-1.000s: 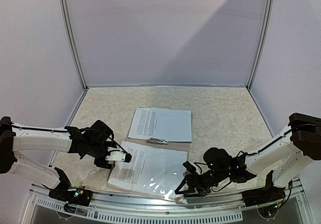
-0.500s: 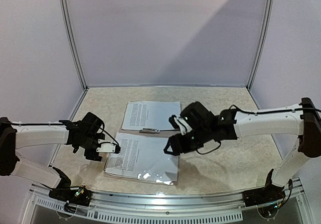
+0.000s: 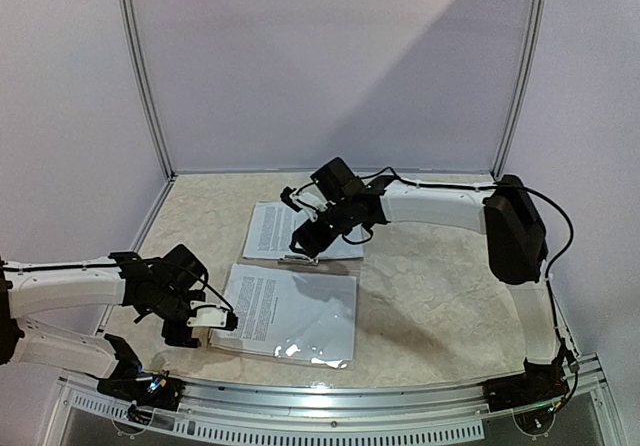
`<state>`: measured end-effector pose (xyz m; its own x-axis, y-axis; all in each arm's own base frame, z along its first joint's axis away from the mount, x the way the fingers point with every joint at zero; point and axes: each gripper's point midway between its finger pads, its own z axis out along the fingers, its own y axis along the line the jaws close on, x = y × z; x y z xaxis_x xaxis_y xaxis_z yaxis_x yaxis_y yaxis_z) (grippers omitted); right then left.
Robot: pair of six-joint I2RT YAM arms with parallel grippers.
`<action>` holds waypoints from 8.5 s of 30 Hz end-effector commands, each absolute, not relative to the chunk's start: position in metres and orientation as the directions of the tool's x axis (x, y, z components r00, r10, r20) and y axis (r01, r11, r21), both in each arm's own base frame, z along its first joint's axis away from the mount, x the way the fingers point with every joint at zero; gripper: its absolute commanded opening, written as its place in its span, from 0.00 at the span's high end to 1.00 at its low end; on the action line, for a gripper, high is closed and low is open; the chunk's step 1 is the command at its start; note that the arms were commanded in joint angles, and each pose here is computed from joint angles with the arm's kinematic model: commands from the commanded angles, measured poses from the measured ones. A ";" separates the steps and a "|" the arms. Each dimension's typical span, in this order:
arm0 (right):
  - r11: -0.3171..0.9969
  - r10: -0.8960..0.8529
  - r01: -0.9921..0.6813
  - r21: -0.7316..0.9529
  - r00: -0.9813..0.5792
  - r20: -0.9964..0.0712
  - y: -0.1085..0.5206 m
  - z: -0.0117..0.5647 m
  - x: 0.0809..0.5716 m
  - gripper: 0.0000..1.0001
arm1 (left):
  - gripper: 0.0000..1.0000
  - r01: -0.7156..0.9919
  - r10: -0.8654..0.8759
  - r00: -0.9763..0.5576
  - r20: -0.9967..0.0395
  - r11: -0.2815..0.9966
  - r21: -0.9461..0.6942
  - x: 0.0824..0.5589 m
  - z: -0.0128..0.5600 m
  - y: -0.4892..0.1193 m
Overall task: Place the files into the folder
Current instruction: Rotate the folder with files at the center of the board, then pick up the folder with files from the center of the board, then pass from the right arm to the left, then close the folder with files at the center of the board, then reset both arms
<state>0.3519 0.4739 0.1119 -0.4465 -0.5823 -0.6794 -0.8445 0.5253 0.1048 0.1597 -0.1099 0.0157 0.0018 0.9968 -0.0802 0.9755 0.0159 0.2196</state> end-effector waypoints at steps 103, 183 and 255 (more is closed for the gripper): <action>0.867 -0.442 -0.496 0.040 -0.804 -0.398 0.352 0.049 0.276 1.00 | 0.09 0.836 0.800 -0.266 -0.537 0.469 0.284 0.255 0.107 -0.153; 0.991 0.124 0.134 -0.011 -0.937 -0.326 0.086 0.079 0.399 0.93 | 0.31 0.688 0.173 -0.726 -0.666 0.188 -0.701 0.276 0.116 -0.302; 0.974 0.157 0.002 0.225 -0.722 -0.674 0.071 0.115 0.315 0.32 | 0.01 0.620 0.440 -0.312 -0.842 0.766 0.171 0.361 0.180 -0.180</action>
<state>0.3121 0.0724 0.1051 -0.8317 0.1086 -0.5445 0.0099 0.9834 0.1811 0.3491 -0.2283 0.1512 -0.4051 0.5066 -0.7611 0.7294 0.6810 0.0650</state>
